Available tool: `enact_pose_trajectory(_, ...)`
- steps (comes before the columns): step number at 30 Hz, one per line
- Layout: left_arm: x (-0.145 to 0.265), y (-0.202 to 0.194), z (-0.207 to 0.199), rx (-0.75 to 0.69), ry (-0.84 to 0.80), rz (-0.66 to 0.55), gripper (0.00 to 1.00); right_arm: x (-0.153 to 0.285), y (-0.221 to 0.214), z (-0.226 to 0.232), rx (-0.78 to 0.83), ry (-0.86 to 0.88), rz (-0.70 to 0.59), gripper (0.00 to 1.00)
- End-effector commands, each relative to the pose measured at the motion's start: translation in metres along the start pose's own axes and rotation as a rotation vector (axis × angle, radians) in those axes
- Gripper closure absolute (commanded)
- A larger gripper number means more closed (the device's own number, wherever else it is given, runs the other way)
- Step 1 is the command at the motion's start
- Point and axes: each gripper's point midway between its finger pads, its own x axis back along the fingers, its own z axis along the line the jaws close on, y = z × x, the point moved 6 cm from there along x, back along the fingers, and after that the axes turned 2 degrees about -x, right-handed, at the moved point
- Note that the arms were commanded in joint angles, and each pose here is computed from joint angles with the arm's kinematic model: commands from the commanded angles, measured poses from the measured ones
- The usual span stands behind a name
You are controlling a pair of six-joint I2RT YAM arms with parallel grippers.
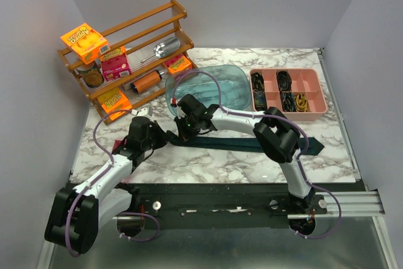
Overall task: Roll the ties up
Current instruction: Roll the tie at the center of the board.
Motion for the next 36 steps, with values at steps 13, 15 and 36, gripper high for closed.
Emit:
enact_pose_trajectory(13, -0.004, 0.006, -0.034, -0.164, 0.066, 0.001, 1.00, -0.008, 0.001, 0.004, 0.000, 0.026, 0.021, 1.00)
enact_pose_trajectory(15, -0.005, 0.006, -0.037, -0.164, 0.068, -0.006, 1.00, -0.009, 0.000, 0.004, -0.003, 0.025, 0.025, 1.00)
enact_pose_trajectory(36, -0.003, 0.011, -0.035, -0.259, 0.222, 0.001, 1.00, -0.001, 0.007, 0.014, -0.008, 0.078, 0.009, 0.99)
